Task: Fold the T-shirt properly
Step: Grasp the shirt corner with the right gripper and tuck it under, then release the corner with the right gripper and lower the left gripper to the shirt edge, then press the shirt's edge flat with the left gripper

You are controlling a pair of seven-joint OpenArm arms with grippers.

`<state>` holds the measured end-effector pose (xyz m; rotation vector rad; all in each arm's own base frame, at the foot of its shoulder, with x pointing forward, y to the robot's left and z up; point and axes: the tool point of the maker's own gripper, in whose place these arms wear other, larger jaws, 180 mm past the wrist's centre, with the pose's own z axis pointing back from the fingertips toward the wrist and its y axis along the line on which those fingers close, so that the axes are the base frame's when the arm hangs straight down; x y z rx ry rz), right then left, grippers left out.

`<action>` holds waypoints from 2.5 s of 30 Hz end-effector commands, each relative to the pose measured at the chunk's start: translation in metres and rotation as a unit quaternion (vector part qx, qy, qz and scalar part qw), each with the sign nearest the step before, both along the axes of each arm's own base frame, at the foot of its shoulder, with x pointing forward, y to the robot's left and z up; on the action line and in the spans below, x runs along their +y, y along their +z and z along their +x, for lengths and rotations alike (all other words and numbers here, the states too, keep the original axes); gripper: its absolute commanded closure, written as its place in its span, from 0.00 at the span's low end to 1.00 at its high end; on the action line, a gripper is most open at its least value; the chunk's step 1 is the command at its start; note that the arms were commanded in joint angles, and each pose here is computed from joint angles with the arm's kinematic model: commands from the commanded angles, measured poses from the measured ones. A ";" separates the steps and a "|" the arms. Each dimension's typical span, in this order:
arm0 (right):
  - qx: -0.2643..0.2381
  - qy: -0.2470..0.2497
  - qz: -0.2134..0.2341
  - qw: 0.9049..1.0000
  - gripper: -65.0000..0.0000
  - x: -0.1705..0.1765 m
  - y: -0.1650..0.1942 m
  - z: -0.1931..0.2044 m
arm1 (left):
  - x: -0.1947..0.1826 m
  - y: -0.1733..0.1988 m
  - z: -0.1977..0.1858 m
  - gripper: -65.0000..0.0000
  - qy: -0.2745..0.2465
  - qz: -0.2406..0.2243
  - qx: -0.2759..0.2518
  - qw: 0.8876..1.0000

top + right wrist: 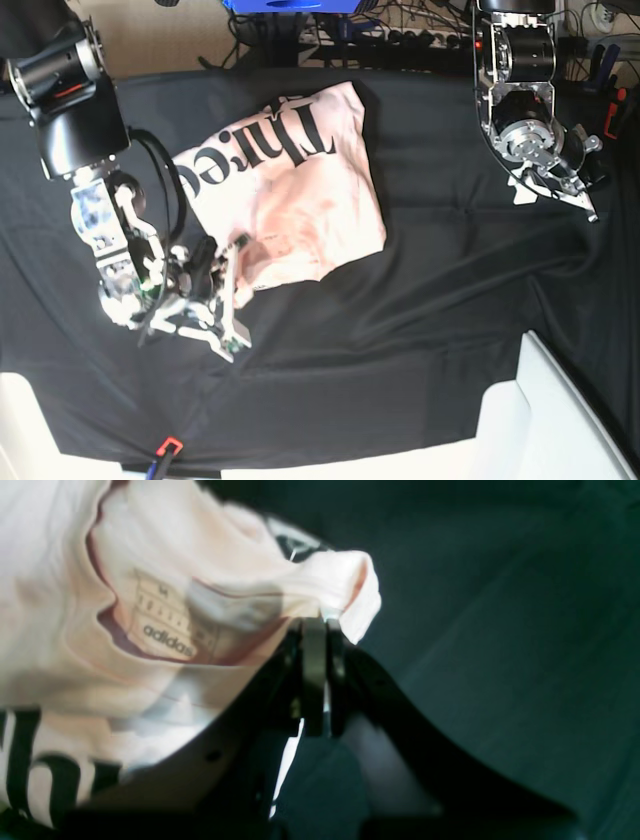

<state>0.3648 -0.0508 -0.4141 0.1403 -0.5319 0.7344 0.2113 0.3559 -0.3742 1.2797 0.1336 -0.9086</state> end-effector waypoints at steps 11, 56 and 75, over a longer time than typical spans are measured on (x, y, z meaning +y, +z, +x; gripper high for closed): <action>-0.033 0.011 0.045 0.998 1.00 0.040 0.031 0.024 | 0.005 0.017 0.007 0.90 0.003 0.024 -0.021 1.000; -0.046 -0.109 0.021 0.993 0.97 -0.078 0.022 -0.034 | -0.191 0.014 0.063 0.90 -0.151 -0.279 -0.127 0.940; 0.034 -0.220 0.005 0.975 1.00 -0.144 -0.027 -0.122 | -0.275 -0.061 0.066 0.90 -0.122 -0.504 -0.038 0.854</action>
